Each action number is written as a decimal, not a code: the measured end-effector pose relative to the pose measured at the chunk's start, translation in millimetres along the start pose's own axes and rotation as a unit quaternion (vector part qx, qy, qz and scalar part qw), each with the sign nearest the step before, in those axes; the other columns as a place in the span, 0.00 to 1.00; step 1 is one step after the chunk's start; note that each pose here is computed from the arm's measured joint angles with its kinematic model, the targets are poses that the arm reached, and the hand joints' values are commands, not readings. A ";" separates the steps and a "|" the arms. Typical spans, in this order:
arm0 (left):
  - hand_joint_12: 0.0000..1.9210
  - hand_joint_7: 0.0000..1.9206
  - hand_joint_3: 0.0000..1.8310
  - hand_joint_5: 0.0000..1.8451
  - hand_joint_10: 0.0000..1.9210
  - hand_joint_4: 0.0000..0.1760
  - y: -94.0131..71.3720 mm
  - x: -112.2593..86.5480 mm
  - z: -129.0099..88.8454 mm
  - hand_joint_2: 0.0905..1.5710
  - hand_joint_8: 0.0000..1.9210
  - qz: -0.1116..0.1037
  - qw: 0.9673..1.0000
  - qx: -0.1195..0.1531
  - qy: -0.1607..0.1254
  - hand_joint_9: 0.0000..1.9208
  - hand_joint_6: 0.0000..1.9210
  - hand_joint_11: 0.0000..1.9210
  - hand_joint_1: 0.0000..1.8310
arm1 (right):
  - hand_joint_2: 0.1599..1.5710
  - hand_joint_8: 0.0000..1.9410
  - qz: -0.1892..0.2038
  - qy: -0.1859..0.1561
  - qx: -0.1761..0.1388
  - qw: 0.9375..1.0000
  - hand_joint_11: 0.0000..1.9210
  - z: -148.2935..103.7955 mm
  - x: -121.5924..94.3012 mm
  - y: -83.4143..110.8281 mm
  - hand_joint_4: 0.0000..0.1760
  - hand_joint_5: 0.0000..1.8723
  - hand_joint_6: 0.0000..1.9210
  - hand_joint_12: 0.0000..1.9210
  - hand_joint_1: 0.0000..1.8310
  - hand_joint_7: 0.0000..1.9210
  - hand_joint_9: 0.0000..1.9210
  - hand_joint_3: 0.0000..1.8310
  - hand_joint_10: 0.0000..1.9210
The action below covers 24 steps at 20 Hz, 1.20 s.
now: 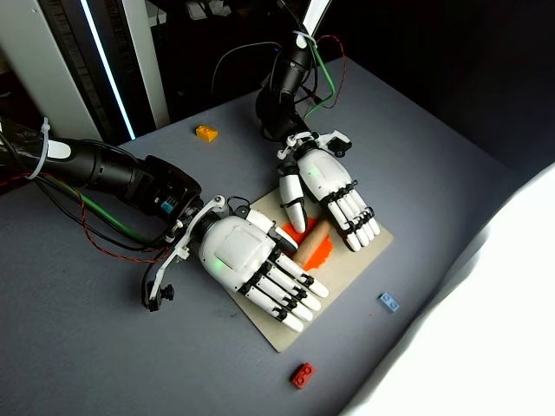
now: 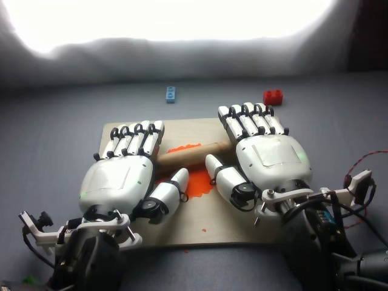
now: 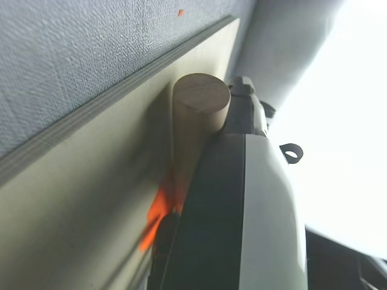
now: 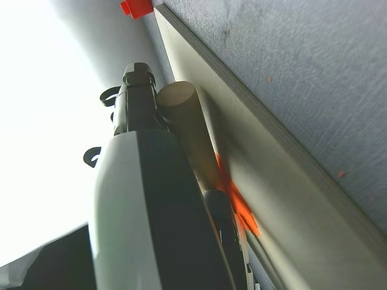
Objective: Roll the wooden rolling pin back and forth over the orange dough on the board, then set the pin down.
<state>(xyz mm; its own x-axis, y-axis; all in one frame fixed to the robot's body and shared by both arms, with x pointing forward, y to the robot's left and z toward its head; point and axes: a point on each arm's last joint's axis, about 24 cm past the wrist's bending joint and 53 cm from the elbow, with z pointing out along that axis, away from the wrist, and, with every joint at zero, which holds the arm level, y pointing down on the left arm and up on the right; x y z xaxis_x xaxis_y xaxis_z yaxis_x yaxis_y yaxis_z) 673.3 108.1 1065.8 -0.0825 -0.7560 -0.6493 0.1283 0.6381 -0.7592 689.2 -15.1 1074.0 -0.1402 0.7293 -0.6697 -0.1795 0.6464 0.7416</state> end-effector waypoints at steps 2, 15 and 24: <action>0.00 0.00 0.00 0.00 0.00 0.00 0.8 -1.2 1.7 0.92 0.00 0.002 1.000 0.001 -0.001 0.00 0.00 0.00 0.00 | 0.92 0.00 0.000 0.001 0.000 1.000 0.00 0.8 0.4 0.5 0.00 0.03 0.01 0.00 0.00 0.02 0.01 0.00 0.00; 0.00 0.00 0.00 0.00 0.00 0.00 0.0 -5.0 16.6 0.92 0.00 -0.009 1.000 0.002 0.004 0.00 0.00 0.00 0.00 | 0.92 0.00 0.001 0.001 0.002 1.000 0.00 2.0 0.0 -0.2 0.00 0.02 0.00 0.00 0.00 0.01 0.00 0.00 0.00; 0.00 0.00 0.00 0.00 0.00 0.00 1.0 -7.4 23.4 0.91 0.00 -0.016 1.000 0.001 0.005 0.00 0.00 0.00 0.00 | 0.92 0.00 0.002 -0.003 0.004 1.000 0.00 6.3 -3.5 -0.7 0.00 0.01 0.00 0.00 0.00 0.00 0.00 0.00 0.00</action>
<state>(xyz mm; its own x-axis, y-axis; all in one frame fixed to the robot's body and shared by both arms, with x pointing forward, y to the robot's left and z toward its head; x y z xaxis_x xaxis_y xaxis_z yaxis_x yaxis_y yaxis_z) 697.2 110.9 1070.9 -0.0965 -0.7742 -0.6255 0.1265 0.6139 -0.7792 695.9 -16.6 1076.1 -0.1346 0.7331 -0.6667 -0.1722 0.6453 0.7443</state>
